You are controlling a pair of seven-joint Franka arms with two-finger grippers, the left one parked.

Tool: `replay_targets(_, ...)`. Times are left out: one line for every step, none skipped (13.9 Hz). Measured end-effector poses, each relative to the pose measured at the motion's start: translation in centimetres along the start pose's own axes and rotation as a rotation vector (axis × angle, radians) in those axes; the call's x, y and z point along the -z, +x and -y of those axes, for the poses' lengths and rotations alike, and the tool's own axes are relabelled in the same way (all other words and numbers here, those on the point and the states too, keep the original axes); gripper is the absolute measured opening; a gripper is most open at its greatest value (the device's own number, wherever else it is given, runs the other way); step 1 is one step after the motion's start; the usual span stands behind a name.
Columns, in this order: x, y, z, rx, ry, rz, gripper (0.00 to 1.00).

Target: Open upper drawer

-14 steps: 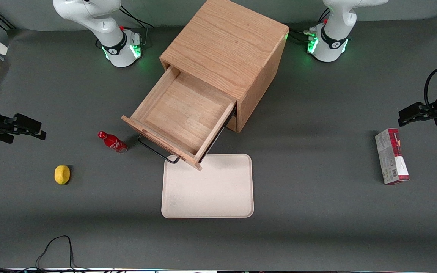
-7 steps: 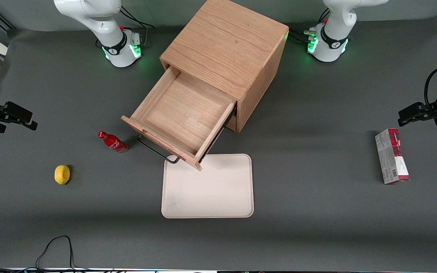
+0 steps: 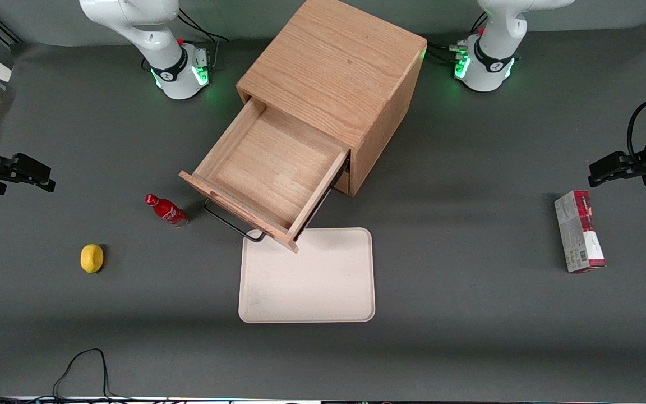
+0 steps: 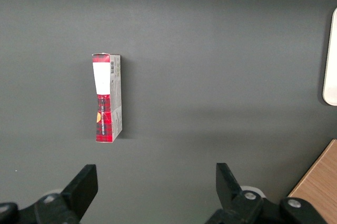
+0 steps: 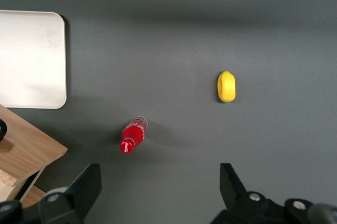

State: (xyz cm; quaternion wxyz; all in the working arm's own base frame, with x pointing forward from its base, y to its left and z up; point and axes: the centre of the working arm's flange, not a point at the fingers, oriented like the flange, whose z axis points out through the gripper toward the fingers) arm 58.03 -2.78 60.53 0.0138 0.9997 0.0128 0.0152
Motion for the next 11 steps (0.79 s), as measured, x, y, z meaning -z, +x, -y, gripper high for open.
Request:
replay_targets(-0.13, 0.02, 0.0, 0.0, 0.0, 0.002, 1.0)
replay_targets(-0.23, 0.02, 0.0, -0.002, 0.0, 0.004, 1.0)
replay_targets(-0.28, 0.01, -0.03, -0.004, 0.0, 0.005, 1.0)
replay_targets(-0.31, 0.01, -0.08, -0.008, 0.0, 0.006, 1.0)
replay_targets(-0.32, 0.0, -0.08, -0.009, 0.0, 0.006, 1.0)
replay_targets(-0.32, 0.01, 0.01, -0.009, 0.0, 0.006, 1.0)
replay_targets(-0.32, 0.01, 0.05, -0.011, 0.0, 0.006, 1.0)
replay_targets(-0.32, 0.01, -0.01, -0.013, 0.0, 0.006, 1.0)
replay_targets(-0.32, 0.0, -0.1, -0.015, -0.001, 0.006, 1.0)
replay_targets(-0.32, 0.0, -0.17, -0.016, -0.001, 0.006, 1.0)
replay_targets(-0.32, -0.01, -0.2, -0.017, -0.001, 0.006, 1.0)
